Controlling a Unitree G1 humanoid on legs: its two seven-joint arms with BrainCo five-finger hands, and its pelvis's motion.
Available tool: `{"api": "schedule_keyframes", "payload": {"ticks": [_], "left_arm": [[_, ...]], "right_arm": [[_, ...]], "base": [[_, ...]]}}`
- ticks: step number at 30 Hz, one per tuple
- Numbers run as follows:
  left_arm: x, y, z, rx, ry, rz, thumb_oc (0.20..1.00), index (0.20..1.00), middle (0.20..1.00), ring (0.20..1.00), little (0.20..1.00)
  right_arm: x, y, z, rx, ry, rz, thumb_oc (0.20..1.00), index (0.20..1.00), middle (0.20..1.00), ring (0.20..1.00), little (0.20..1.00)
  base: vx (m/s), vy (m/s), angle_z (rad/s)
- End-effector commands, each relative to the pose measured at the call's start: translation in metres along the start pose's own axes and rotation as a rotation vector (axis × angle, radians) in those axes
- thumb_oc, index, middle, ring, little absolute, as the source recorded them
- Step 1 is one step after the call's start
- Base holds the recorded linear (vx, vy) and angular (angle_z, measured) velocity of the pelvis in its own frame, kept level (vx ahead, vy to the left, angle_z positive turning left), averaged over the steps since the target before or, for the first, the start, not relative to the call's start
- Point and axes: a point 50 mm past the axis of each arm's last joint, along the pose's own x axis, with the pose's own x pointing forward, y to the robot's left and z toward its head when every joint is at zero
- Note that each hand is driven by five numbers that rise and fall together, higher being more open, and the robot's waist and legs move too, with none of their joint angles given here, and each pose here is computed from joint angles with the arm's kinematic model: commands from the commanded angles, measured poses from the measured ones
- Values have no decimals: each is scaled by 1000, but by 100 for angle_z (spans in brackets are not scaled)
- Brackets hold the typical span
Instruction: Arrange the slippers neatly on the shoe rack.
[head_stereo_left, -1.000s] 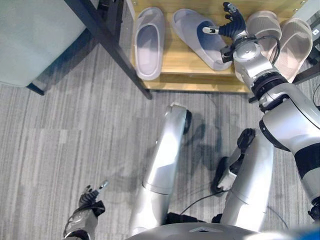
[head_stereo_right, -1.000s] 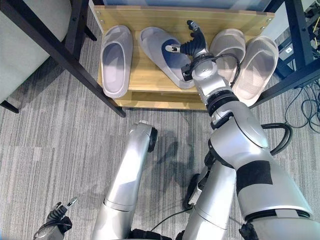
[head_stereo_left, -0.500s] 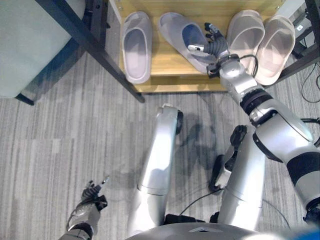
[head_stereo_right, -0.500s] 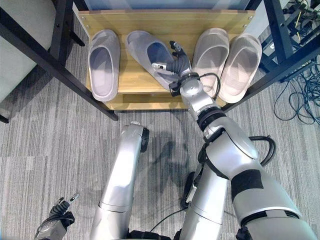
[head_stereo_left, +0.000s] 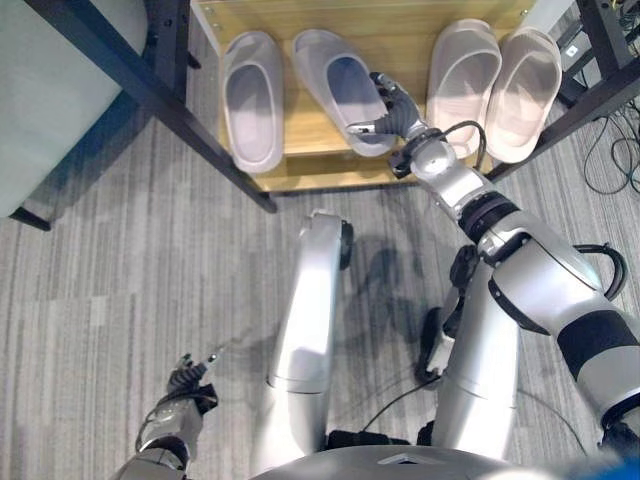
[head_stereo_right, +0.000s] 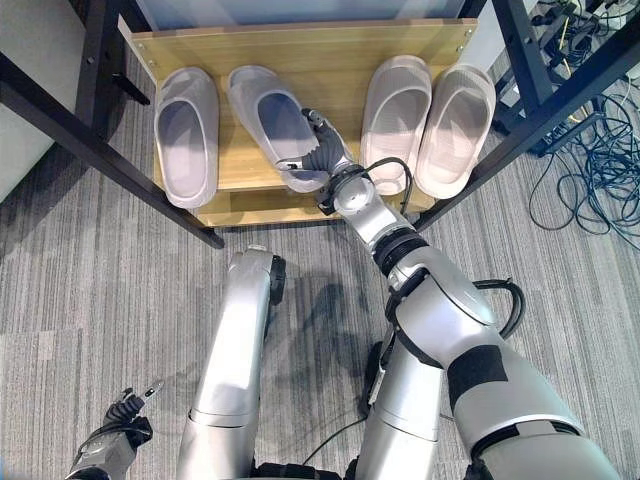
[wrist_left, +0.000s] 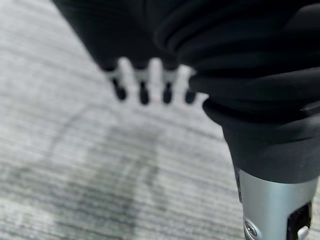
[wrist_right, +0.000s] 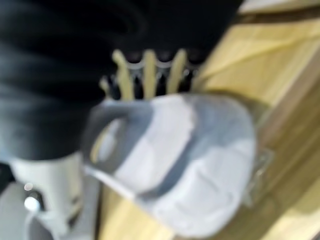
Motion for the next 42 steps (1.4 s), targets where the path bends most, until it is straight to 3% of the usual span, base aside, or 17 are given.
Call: {"api": "schedule_keyframes", "payload": {"ticks": [1,26,42], "left_arm": [[0,8,4,143,-18,11,1000,1000,1000,1000,1000],[7,-5,27,224,-68,25,1000,1000,1000,1000,1000],[7,-21,25,225,-41,13,1000,1000,1000,1000,1000]], "right_arm": [[6,11,32,-41,-88,30,1000,1000,1000,1000,1000],[-5,80,62,-72,-143,133,1000,1000,1000,1000,1000],[-6,72,45,-141,-91,33,1000,1000,1000,1000,1000]], "base": [[0,5,-5],[0,2,-1],[-7,-3,-1]]}}
